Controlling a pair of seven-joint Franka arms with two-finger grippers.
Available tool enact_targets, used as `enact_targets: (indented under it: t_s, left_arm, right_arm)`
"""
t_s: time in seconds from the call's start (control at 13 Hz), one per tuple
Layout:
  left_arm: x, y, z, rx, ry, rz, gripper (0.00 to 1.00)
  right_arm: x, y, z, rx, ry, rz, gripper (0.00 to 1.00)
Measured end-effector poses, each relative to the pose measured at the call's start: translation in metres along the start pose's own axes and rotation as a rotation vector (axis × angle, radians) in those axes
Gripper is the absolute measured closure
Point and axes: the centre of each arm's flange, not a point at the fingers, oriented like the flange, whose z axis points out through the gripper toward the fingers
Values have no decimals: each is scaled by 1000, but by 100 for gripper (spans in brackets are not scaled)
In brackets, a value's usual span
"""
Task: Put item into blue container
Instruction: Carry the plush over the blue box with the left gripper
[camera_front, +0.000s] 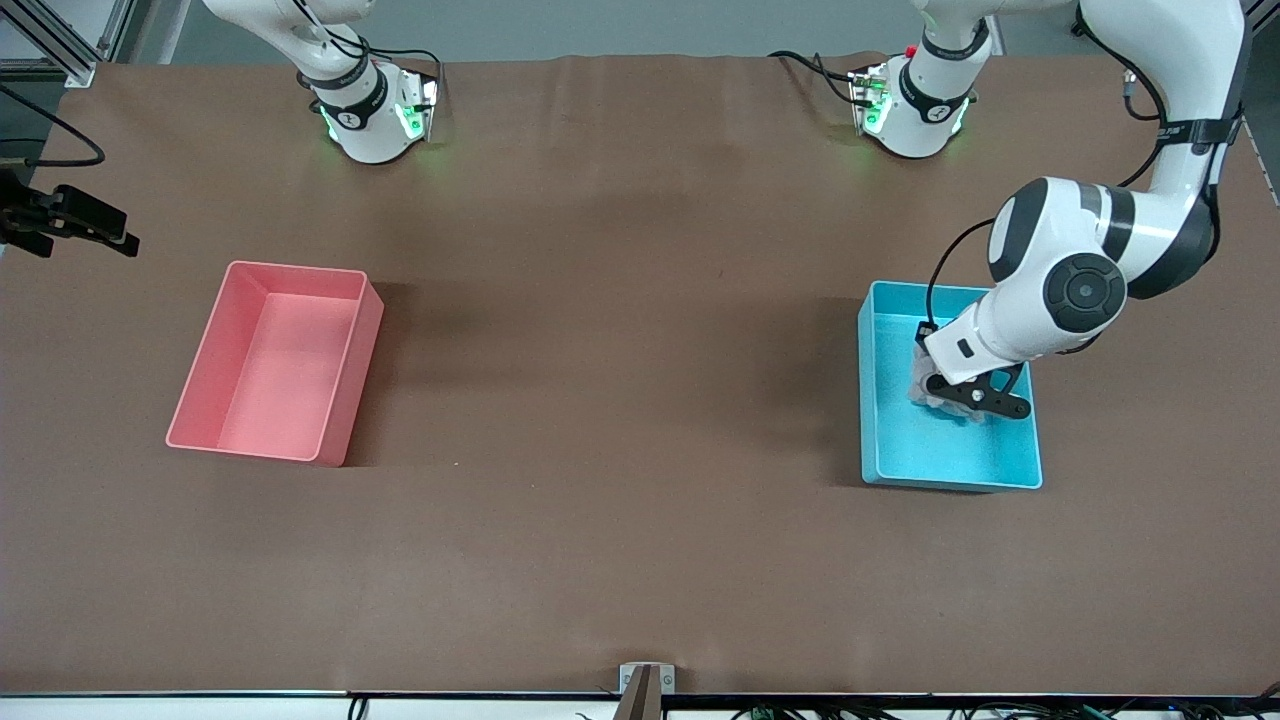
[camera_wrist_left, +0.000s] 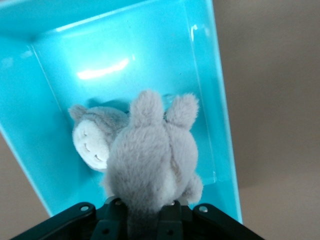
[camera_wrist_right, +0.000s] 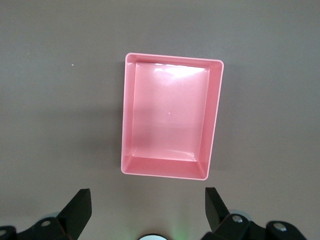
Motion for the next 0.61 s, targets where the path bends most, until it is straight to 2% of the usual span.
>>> enact_targets:
  t_s: [0.61]
  left_arm:
    - [0, -3, 83, -43, -46, 11, 81]
  right_arm:
    - [-17, -2, -29, 1, -19, -3, 0]
